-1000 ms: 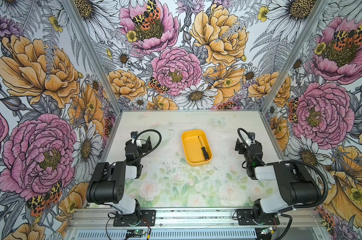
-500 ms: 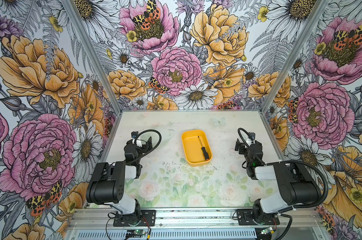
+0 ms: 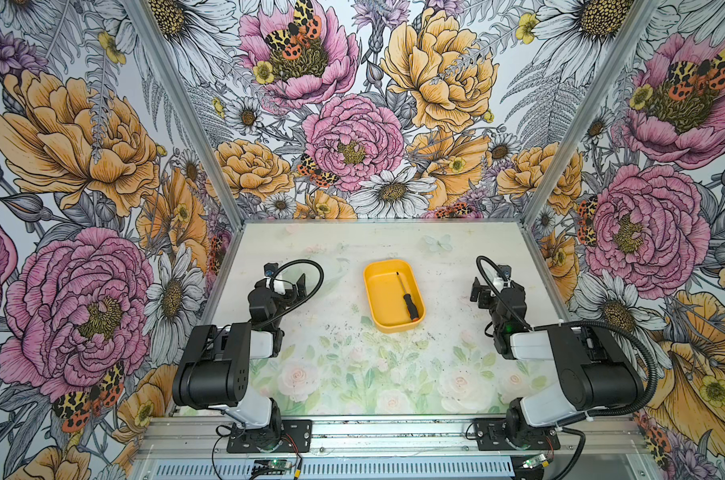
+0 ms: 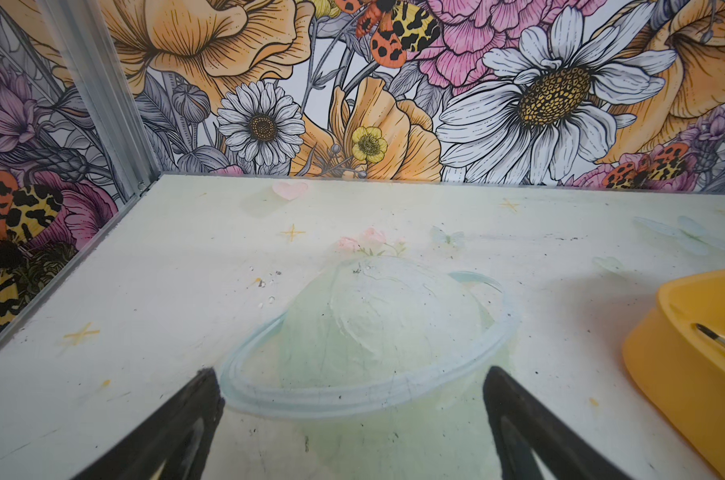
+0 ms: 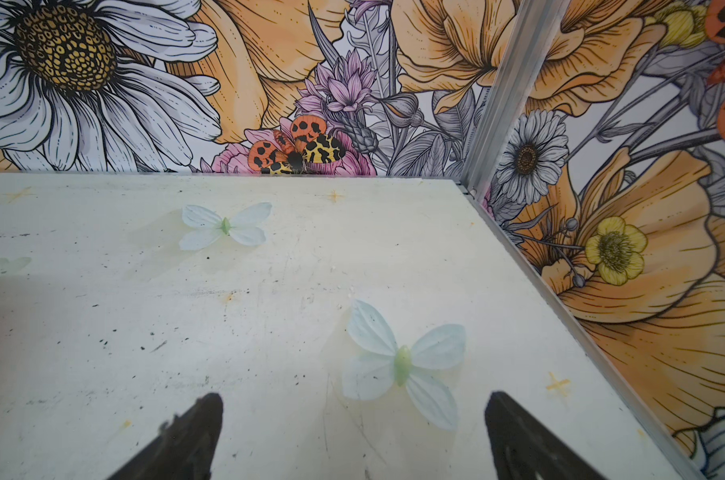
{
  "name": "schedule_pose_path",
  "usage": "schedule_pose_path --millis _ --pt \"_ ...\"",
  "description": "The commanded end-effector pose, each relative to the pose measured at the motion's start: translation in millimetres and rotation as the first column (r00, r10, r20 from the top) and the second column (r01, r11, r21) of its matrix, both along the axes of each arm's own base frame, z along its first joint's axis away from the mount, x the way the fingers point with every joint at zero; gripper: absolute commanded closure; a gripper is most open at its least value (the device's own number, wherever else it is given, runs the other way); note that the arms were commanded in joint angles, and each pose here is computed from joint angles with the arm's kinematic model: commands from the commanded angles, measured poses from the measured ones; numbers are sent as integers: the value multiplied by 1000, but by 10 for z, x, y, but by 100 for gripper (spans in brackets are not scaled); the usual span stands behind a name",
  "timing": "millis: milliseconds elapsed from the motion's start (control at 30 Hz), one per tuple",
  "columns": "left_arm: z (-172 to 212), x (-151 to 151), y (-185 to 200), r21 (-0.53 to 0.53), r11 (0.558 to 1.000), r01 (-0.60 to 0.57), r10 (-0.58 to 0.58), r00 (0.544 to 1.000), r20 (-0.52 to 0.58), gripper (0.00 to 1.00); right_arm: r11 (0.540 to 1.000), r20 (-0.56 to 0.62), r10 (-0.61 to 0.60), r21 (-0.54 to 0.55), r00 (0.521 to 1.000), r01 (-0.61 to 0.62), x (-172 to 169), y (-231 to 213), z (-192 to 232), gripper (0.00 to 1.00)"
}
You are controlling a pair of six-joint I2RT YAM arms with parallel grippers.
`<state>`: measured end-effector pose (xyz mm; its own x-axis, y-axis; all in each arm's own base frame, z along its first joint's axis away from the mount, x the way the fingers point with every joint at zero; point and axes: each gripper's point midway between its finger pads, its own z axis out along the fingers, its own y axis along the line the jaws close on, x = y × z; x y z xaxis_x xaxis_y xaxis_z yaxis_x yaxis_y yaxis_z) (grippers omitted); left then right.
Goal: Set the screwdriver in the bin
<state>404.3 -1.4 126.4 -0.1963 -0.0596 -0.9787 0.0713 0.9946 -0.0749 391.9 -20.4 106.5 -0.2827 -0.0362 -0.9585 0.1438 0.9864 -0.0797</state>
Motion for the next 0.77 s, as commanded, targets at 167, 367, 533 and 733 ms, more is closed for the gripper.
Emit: schedule_pose_path --millis 167,367,533,733 --pt "50 -20 -83 20 998 63 -63 998 31 1 1000 26 -13 10 1000 13 62 -24 81 0" --pt "51 -21 -94 23 997 68 -68 997 32 1 1000 27 -13 10 1000 13 64 -24 83 0" --pt "49 -22 -91 22 997 67 -68 997 31 1 1000 24 -12 10 1000 12 68 -21 78 1" --pt "46 -24 -89 22 998 66 -67 997 30 1 1000 25 -13 11 1000 13 63 -23 78 1"
